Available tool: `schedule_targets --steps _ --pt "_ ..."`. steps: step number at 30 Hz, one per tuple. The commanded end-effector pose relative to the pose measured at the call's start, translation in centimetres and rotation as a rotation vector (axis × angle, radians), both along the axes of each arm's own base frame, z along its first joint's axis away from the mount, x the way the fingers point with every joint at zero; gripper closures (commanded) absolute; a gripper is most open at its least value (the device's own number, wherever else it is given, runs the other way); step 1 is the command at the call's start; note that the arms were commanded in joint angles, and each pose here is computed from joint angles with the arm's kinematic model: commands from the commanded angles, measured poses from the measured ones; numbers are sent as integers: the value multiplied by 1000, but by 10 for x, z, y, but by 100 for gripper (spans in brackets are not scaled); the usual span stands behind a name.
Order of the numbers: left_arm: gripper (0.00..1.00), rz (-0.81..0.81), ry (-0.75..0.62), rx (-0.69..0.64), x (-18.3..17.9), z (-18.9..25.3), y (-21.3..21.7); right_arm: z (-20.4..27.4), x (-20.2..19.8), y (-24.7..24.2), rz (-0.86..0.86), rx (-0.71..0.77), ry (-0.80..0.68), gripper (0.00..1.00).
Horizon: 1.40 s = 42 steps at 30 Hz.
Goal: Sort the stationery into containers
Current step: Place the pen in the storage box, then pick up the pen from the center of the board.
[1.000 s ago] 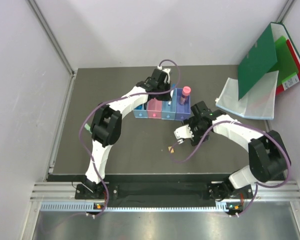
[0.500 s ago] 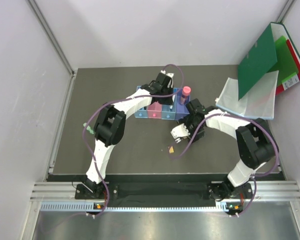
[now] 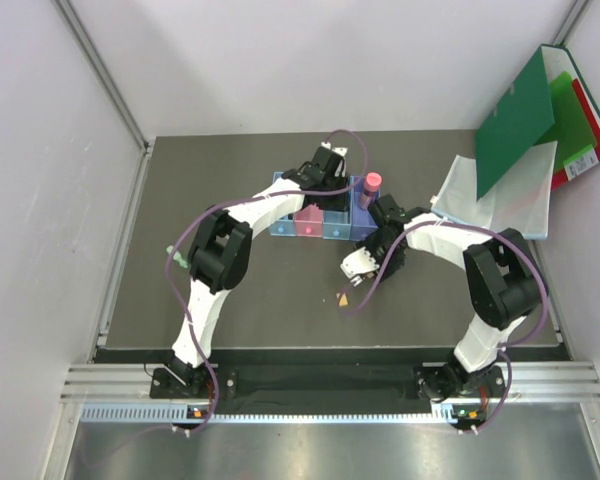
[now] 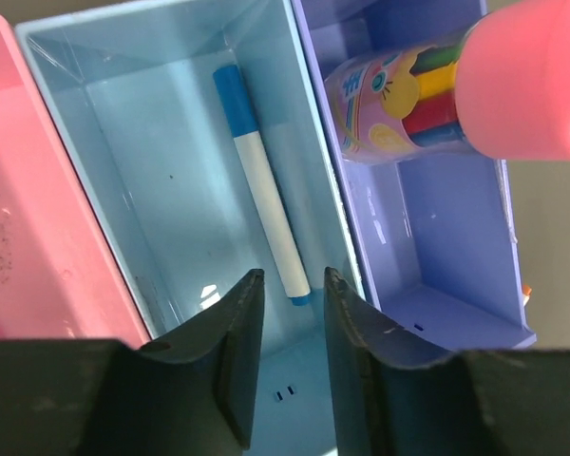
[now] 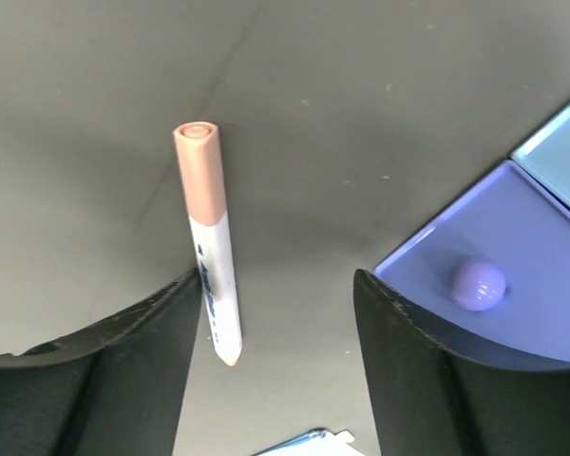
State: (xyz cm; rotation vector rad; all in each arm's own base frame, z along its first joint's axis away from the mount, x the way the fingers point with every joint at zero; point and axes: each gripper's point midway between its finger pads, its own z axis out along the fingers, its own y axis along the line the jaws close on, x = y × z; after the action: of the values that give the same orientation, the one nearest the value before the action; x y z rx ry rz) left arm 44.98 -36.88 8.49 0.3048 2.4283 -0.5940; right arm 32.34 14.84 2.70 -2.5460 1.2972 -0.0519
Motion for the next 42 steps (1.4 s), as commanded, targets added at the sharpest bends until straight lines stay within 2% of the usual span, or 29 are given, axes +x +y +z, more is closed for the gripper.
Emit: schedule_targets --steps 1,7,8,12,17,24,28,29,30,35,38,42 --pt "62 -3 -44 -37 -3 35 1 -8 -15 -5 47 -20 86 38" --pt "62 8 -86 -73 3 68 11 -13 -32 -11 75 -63 143 49" --pt "62 11 -100 -85 3 79 13 -14 -33 -11 78 -67 147 55" --pt "62 38 -151 -111 14 112 35 -17 -40 -14 67 -89 166 67" --pt "62 75 -217 -133 21 155 70 -20 -49 -17 50 -104 189 69" --pt "61 110 -290 -82 22 186 133 -25 -50 -18 39 -127 209 72" --pt "61 127 -347 -67 20 208 162 -27 -46 -13 20 -126 203 88" --pt "61 130 -368 -71 18 218 168 -27 -47 -12 10 -124 203 98" --pt "61 138 -378 -64 18 221 177 -27 -46 -10 5 -120 198 100" --pt "62 161 -447 -18 4 243 210 -4 -34 8 -77 -41 140 100" --pt "69 194 -452 41 -8 240 235 23 -23 22 -186 40 97 100" --pt "73 236 -420 169 -30 208 263 59 -16 33 -356 139 79 100"
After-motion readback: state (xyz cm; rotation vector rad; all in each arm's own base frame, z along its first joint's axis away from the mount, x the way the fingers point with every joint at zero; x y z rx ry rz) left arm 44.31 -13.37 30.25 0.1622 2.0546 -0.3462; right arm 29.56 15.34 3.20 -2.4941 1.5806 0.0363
